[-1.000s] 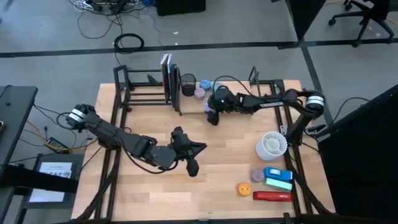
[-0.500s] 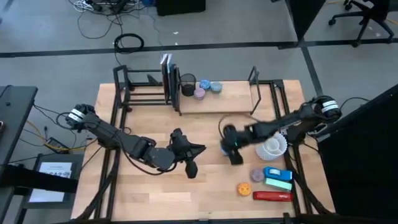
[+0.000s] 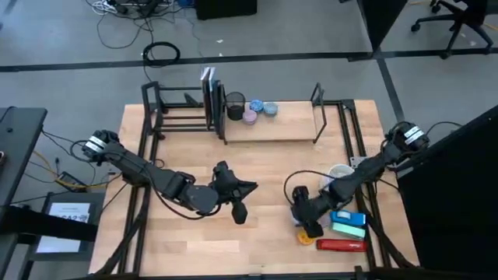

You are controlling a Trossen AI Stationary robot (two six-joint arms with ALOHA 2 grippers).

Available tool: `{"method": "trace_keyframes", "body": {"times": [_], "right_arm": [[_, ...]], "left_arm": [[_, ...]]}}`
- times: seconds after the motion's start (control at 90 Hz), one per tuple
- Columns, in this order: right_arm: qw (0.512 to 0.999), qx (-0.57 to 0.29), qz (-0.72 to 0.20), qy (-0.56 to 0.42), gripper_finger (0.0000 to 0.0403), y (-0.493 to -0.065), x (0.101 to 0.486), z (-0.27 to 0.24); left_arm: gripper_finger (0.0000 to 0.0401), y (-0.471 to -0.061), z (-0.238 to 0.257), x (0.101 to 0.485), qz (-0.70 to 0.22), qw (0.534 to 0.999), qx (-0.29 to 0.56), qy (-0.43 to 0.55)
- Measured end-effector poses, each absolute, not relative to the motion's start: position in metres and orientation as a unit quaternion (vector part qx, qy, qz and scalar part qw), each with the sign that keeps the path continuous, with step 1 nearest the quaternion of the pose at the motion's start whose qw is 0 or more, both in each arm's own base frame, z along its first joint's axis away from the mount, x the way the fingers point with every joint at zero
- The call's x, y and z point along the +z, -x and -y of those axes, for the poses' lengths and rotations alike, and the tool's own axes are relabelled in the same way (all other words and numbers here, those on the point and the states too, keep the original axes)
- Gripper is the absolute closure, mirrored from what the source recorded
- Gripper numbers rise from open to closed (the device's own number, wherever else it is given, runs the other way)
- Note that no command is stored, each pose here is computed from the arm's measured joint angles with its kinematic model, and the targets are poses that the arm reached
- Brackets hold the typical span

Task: Stock shelves
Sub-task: Remove the white scented candle from the shelf, then remove the green scented candle from the shelf

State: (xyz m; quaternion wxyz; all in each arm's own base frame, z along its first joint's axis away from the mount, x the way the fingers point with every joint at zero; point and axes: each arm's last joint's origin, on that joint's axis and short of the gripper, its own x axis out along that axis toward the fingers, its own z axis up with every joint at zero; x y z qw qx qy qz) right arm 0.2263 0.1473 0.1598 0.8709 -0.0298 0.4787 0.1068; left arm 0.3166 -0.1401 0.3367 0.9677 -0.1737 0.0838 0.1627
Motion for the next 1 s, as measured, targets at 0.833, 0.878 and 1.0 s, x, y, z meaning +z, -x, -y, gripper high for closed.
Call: {"method": "trace_keyframes", "body": {"times": [0.833,0.878,1.0], "right_arm": [[0.938,0.032,-0.338,0.065,0.0086,-0.237,0.244,-0.104],[0.948,0.001,-0.309,0.078,0.0088,-0.241,0.260,-0.088],[0.963,-0.073,-0.246,0.084,0.0094,-0.255,0.300,-0.037]], "left_arm": [[0.0400,-0.317,0.140,0.336,-0.085,0.968,0.164,0.171],[0.0400,-0.317,0.139,0.336,-0.082,0.967,0.172,0.170],[0.0400,-0.317,0.135,0.337,-0.073,0.963,0.199,0.165]]}}
